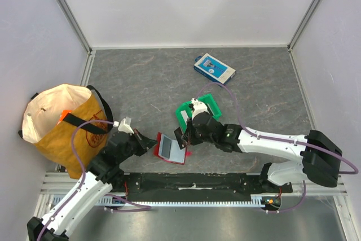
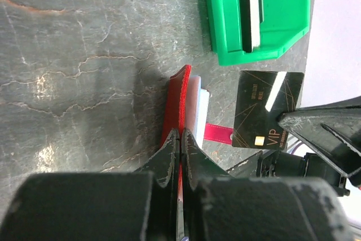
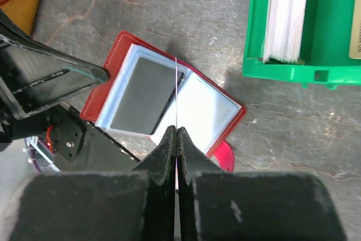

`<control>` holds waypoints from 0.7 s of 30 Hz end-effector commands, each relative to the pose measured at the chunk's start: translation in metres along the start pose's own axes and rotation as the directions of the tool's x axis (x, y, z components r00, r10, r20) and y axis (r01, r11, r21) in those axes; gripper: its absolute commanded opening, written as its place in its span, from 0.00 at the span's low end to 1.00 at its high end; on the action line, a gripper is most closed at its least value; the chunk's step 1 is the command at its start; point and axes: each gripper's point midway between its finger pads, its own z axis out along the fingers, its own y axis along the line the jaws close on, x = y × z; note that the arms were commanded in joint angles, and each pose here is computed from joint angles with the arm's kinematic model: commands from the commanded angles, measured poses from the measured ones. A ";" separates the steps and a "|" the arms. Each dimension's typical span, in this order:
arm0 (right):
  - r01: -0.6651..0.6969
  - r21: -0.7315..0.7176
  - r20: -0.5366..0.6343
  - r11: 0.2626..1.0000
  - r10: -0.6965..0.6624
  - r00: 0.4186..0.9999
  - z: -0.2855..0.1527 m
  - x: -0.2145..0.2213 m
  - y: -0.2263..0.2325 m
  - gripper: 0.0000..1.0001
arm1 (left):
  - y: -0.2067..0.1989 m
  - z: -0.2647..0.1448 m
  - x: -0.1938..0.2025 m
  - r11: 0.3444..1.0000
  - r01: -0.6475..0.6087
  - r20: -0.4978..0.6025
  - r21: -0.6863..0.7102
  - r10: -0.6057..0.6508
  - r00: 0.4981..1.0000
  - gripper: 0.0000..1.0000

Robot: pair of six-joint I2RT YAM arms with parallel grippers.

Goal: Put the credit cards into the card holder
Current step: Turn over the card slot in the card holder.

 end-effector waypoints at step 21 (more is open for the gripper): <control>-0.325 0.033 0.452 0.945 0.276 0.848 0.003 -0.042 0.059 0.00 | -0.013 -0.005 -0.012 0.993 0.114 0.041 -0.002 -0.114 0.993 0.02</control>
